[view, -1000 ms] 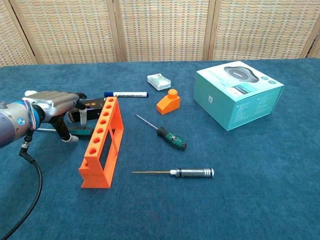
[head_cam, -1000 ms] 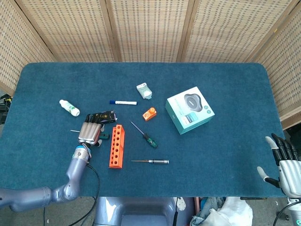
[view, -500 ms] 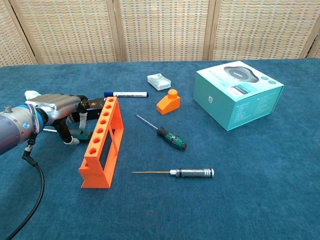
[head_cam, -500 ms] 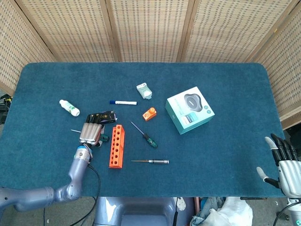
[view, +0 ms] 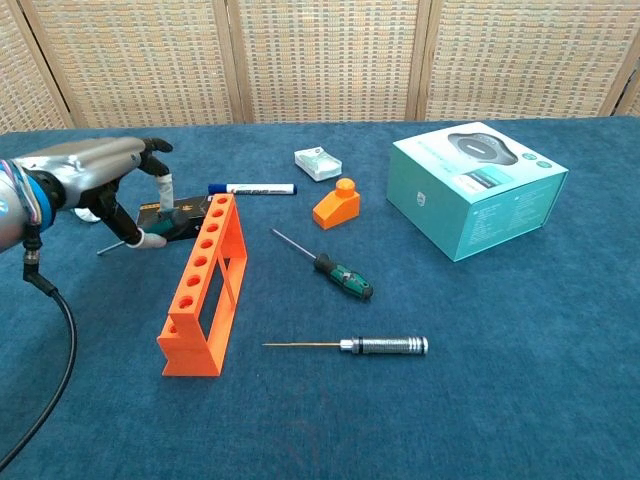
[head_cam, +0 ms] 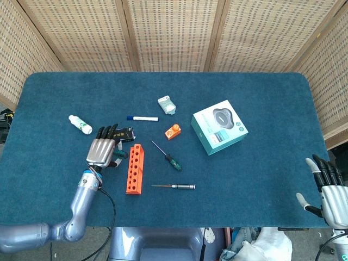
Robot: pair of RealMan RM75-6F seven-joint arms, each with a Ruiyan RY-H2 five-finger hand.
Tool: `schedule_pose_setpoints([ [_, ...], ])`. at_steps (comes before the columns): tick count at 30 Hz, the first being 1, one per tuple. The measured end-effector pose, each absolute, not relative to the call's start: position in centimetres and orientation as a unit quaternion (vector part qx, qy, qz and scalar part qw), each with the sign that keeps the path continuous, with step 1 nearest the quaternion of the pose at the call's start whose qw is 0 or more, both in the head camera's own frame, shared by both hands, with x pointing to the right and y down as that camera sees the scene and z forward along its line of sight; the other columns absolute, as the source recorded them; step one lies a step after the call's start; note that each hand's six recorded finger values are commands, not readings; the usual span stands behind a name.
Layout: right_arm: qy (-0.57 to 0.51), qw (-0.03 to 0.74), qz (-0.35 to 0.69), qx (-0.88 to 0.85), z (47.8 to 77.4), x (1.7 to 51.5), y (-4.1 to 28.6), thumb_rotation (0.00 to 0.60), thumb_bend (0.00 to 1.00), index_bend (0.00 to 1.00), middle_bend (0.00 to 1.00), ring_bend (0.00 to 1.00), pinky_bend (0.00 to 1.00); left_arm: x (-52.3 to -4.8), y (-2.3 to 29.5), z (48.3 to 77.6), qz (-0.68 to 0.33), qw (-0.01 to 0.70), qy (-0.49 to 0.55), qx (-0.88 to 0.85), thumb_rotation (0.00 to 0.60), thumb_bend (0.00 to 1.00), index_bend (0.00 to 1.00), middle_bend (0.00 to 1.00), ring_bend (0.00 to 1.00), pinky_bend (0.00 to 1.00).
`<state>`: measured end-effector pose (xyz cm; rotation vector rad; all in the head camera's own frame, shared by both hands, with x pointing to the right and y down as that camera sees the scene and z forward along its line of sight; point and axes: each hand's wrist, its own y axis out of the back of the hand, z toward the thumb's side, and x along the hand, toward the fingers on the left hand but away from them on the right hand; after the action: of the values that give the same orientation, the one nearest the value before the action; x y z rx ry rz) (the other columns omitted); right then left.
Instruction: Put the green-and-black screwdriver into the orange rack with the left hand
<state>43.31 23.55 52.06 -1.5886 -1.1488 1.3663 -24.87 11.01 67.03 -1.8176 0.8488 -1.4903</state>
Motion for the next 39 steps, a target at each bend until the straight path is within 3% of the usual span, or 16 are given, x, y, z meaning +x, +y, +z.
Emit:
schedule_pose_setpoints([
  [21,-0.440,0.374,0.531,-0.620,52.2,42.6,23.6,0.600,0.26,0.00,0.00,0.00,0.00,-30.0,10.3,56.8,-0.391,0.180,0.559,-0.709,0.600,0.29,0.56,0.02,0.00,0.00],
  [39,-0.443,0.372,0.532,-0.619,52.2,42.9,23.6,0.600,0.26,0.00,0.00,0.00,0.00,-27.6,9.5,55.6,-0.385,0.060,0.540,-0.746,0.600,0.29,0.57,0.02,0.00,0.00],
])
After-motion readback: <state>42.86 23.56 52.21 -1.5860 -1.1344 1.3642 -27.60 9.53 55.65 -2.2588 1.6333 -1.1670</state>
